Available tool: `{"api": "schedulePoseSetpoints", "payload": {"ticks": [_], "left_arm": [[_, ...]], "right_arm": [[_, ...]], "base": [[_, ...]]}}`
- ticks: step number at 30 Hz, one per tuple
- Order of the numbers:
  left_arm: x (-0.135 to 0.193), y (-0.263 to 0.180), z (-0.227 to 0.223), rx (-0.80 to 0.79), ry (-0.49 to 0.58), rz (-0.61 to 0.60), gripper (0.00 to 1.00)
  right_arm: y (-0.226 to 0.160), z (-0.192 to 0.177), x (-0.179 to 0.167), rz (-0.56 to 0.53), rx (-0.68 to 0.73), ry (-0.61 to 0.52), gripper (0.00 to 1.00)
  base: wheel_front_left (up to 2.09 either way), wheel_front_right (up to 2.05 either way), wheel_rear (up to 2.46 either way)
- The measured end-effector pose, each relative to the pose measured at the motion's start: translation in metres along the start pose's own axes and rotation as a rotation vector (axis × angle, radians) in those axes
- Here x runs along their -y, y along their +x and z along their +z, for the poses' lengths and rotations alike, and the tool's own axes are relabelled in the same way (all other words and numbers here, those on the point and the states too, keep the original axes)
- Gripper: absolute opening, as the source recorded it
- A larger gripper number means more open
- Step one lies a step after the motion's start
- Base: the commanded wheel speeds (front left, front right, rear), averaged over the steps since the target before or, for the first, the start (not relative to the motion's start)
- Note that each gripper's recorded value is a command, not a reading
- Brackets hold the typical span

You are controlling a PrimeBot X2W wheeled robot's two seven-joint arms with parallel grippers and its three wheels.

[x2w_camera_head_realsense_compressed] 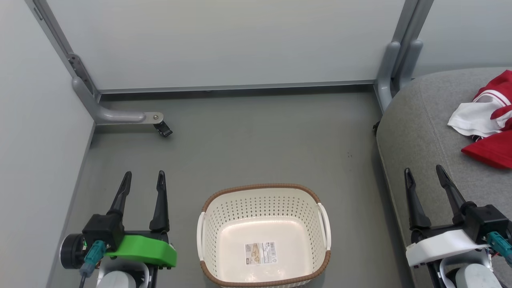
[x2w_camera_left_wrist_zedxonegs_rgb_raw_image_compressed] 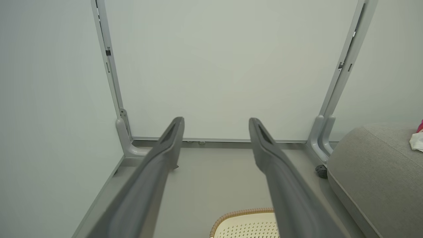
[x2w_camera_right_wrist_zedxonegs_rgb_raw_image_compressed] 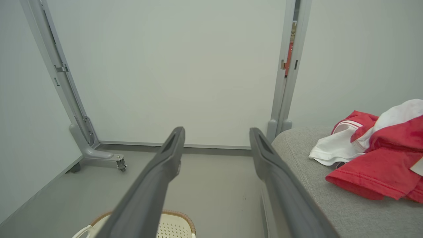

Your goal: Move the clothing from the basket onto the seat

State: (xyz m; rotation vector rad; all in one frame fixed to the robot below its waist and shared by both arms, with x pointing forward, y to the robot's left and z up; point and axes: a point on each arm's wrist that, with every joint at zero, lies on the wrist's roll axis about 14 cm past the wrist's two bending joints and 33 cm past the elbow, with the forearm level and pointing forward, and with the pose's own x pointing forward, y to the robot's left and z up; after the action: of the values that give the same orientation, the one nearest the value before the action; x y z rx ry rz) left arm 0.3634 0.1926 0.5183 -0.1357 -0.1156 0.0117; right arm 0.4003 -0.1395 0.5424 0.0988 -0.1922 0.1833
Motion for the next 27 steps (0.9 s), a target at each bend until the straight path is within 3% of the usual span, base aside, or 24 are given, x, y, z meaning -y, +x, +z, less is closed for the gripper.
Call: {"api": "schedulePoseSetpoints", "payload": {"ticks": [12,13,18,27], "left_arm": [[-0.007,-0.008,0.002,0.006,0.006,0.022,1.00],[-0.007,-0.008,0.001,0.002,0.006,0.024,0.00],[-0.010,-0.017,-0.019,-0.063,-0.002,0.036,0.00],[-0.018,-0.017,-0.027,-0.101,-0.160,0.086,0.00]], "right_arm": [[-0.003,0.001,-0.004,0.006,-0.001,0.003,1.00],[-0.004,-0.001,-0.004,0.006,-0.006,0.004,0.00],[-0.012,-0.021,-0.005,-0.005,-0.070,0.026,0.00],[-0.017,-0.030,0.006,-0.070,-0.112,0.187,0.00]], "base": [[0.00,0.00,0.00],[0.00,0.00,0.00],[0.00,0.00,0.00],[0.00,0.00,0.00]]}}
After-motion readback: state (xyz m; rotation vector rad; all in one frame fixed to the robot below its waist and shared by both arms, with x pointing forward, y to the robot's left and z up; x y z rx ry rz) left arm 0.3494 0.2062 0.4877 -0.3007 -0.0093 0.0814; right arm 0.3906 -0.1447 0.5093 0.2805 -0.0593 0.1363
